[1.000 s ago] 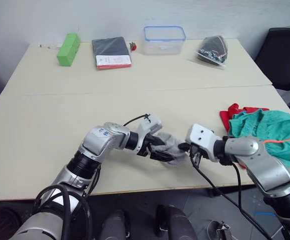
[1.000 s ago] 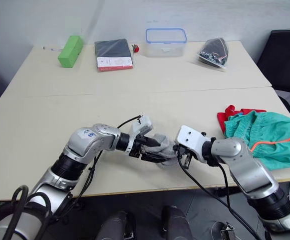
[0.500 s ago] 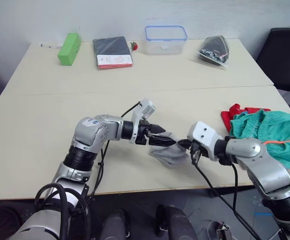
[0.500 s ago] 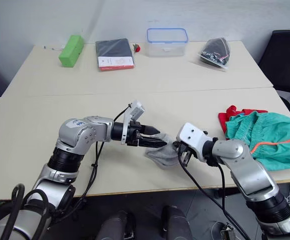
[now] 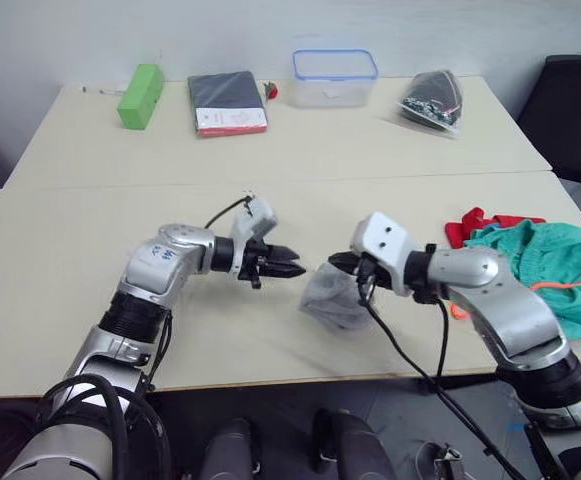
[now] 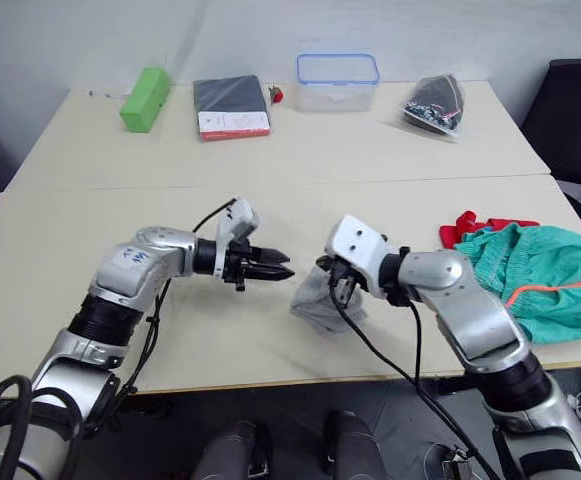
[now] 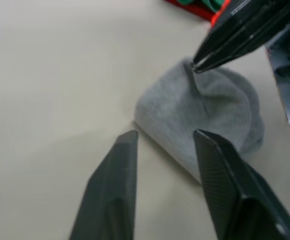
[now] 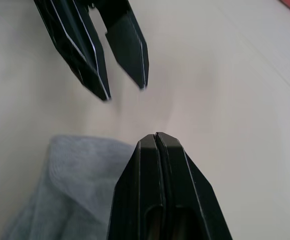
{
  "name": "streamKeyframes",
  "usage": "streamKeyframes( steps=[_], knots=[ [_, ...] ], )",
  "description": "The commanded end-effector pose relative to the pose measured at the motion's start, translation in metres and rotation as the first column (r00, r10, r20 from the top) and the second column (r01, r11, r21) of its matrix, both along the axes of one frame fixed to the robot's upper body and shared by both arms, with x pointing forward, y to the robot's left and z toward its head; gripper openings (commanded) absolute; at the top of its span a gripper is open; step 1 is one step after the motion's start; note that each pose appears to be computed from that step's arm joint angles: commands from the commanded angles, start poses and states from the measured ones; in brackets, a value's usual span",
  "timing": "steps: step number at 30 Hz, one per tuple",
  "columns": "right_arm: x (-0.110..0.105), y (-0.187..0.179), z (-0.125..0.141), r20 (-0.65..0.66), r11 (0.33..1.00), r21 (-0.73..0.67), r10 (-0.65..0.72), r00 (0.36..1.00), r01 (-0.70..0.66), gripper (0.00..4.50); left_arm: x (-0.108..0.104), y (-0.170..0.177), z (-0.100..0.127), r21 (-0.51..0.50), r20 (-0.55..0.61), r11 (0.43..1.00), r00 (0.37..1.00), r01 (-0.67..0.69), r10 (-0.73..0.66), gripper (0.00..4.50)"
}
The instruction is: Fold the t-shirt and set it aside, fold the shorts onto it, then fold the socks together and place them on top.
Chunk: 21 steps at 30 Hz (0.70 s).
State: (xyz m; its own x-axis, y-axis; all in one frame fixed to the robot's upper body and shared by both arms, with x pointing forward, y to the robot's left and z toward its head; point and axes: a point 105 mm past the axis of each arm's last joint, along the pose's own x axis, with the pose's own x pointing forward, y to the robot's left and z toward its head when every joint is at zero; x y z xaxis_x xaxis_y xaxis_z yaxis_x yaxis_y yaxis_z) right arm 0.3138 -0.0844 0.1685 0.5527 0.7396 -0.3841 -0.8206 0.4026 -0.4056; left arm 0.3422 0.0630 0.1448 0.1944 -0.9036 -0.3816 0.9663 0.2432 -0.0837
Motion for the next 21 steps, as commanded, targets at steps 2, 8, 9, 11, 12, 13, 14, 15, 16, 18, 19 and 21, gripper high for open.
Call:
streamKeyframes(
  steps=[2,8,9,11,12,13,14,15,16,18,19,21],
  knots=[
    [0.0,0.006,0.003,0.03,0.999,-0.027,0.024,0.999,-0.023,0.0,-0.005,-0.015,0.012,-0.014,0.075,0.996,0.994,0.086,-0.085,0.34],
    [-0.007,0.0,-0.007,-0.005,0.996,-0.078,0.034,0.999,-0.034,0.0,-0.008,-0.033,0.02,-0.025,0.105,0.989,0.984,0.147,-0.144,0.02],
    [-0.01,-0.002,-0.008,-0.014,0.996,-0.084,0.033,0.999,-0.034,0.0,-0.008,-0.036,0.017,0.001,0.111,0.988,0.982,0.154,-0.153,0.02],
    [-0.012,-0.005,-0.011,-0.025,0.995,-0.091,0.029,0.999,-0.031,0.0,-0.007,-0.039,0.009,0.052,0.122,0.986,0.979,0.161,-0.166,0.02],
    [-0.013,-0.007,-0.013,-0.031,0.995,-0.098,0.023,0.999,-0.025,0.0,-0.005,-0.039,0.002,0.097,0.133,0.983,0.977,0.156,-0.168,0.02],
    [-0.014,-0.01,-0.016,-0.035,0.994,-0.107,0.016,0.999,-0.019,0.0,-0.002,-0.039,-0.005,0.131,0.146,0.981,0.975,0.146,-0.164,0.02],
    [-0.015,-0.013,-0.019,-0.039,0.993,-0.121,0.009,0.999,-0.014,0.0,-0.001,-0.04,-0.01,0.157,0.156,0.977,0.973,0.143,-0.168,0.02],
    [-0.016,-0.016,-0.022,-0.044,0.99,-0.139,0.002,0.999,-0.008,0.0,-0.001,-0.041,-0.014,0.174,0.164,0.973,0.97,0.15,-0.179,0.02],
    [-0.017,-0.019,-0.024,-0.047,0.988,-0.154,-0.003,0.999,-0.004,0.0,-0.002,-0.043,-0.017,0.184,0.169,0.969,0.966,0.163,-0.195,0.02],
    [-0.019,-0.025,-0.026,-0.058,0.986,-0.165,-0.02,0.998,0.01,0.0,-0.005,-0.048,-0.023,0.202,0.178,0.961,0.958,0.19,-0.226,0.02],
    [-0.02,-0.028,-0.027,-0.06,0.986,-0.169,-0.027,0.998,0.017,0.0,-0.005,-0.05,-0.027,0.214,0.184,0.958,0.955,0.192,-0.233,0.02],
    [-0.021,-0.034,-0.029,-0.06,0.982,-0.186,-0.044,0.997,0.032,0.0,-0.003,-0.054,-0.033,0.238,0.205,0.953,0.949,0.187,-0.238,0.02]
  ],
)
